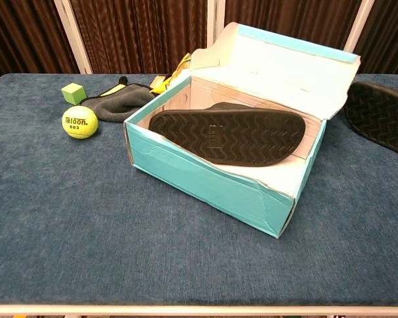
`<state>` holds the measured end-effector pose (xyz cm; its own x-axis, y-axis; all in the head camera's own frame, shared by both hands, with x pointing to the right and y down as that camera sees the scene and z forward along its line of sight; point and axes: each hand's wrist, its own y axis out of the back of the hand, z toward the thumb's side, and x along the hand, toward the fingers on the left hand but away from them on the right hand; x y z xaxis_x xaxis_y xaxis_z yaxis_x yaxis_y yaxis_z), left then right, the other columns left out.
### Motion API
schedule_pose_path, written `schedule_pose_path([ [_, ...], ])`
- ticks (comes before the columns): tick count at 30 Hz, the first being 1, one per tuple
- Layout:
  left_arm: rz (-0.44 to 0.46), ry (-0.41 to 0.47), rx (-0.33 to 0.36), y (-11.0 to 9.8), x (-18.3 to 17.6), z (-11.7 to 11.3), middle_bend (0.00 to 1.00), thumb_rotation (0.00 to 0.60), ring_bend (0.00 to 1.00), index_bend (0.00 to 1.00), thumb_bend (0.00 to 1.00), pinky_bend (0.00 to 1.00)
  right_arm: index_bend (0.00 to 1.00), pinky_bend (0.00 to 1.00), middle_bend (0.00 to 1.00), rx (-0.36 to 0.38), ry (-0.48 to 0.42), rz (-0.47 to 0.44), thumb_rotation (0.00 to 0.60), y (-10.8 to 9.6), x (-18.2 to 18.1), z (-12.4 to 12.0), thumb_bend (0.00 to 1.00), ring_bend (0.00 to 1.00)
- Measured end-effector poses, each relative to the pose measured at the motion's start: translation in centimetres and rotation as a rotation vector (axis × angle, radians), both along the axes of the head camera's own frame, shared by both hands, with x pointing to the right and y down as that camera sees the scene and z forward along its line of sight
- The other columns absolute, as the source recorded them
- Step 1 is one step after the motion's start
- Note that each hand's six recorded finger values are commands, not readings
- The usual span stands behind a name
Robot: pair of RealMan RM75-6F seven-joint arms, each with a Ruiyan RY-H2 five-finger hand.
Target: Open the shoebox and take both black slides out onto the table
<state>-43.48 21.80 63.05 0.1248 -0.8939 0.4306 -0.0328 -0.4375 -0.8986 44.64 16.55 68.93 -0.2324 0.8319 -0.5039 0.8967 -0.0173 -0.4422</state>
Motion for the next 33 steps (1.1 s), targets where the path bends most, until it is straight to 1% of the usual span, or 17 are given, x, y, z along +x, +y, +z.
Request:
schedule_pose_path([
  [4, 0.001, -0.001, -0.001, 0.0, 0.0, 0.0, 0.17, 0.600, 0.11, 0.14, 0.00, 0.34, 0.00, 0.00, 0.00, 0.068, 0.028, -0.088, 0.600, -0.6, -1.3, -1.1, 0.08, 0.00],
  [6, 0.002, 0.000, 0.000, 0.0, 0.1, 0.0, 0.17, 0.600, 0.11, 0.14, 0.00, 0.34, 0.00, 0.00, 0.00, 0.105, 0.048, -0.150, 0.600, -1.1, -2.4, -1.8, 0.08, 0.00],
  [10, -0.001, 0.001, 0.005, -0.1, 0.0, -0.1, 0.17, 0.600, 0.11, 0.14, 0.00, 0.34, 0.00, 0.00, 0.01, 0.142, 0.081, -0.262, 0.600, -2.1, -5.0, -2.7, 0.09, 0.00],
  [14, -0.009, -0.002, 0.005, 0.0, -0.3, -0.1, 0.17, 0.600, 0.11, 0.14, 0.00, 0.34, 0.00, 0.00, 0.03, 0.168, 0.097, -0.392, 0.600, -3.5, -8.8, -3.5, 0.10, 0.00],
  [19, -0.019, -0.004, 0.009, 0.0, -0.7, -0.2, 0.17, 0.600, 0.11, 0.14, 0.00, 0.34, 0.00, 0.01, 0.06, 0.178, 0.126, -0.523, 0.600, -4.7, -12.6, -3.8, 0.10, 0.00],
  [25, -0.023, -0.006, 0.013, -0.1, -1.0, -0.3, 0.17, 0.600, 0.11, 0.14, 0.00, 0.34, 0.00, 0.02, 0.08, 0.164, 0.183, -0.670, 0.600, -5.8, -16.8, -3.6, 0.10, 0.00],
  [33, -0.028, -0.004, 0.012, 0.0, -1.2, -0.2, 0.17, 0.600, 0.11, 0.14, 0.00, 0.34, 0.00, 0.04, 0.12, 0.128, 0.345, -0.905, 0.600, -6.5, -20.8, -3.4, 0.10, 0.00],
])
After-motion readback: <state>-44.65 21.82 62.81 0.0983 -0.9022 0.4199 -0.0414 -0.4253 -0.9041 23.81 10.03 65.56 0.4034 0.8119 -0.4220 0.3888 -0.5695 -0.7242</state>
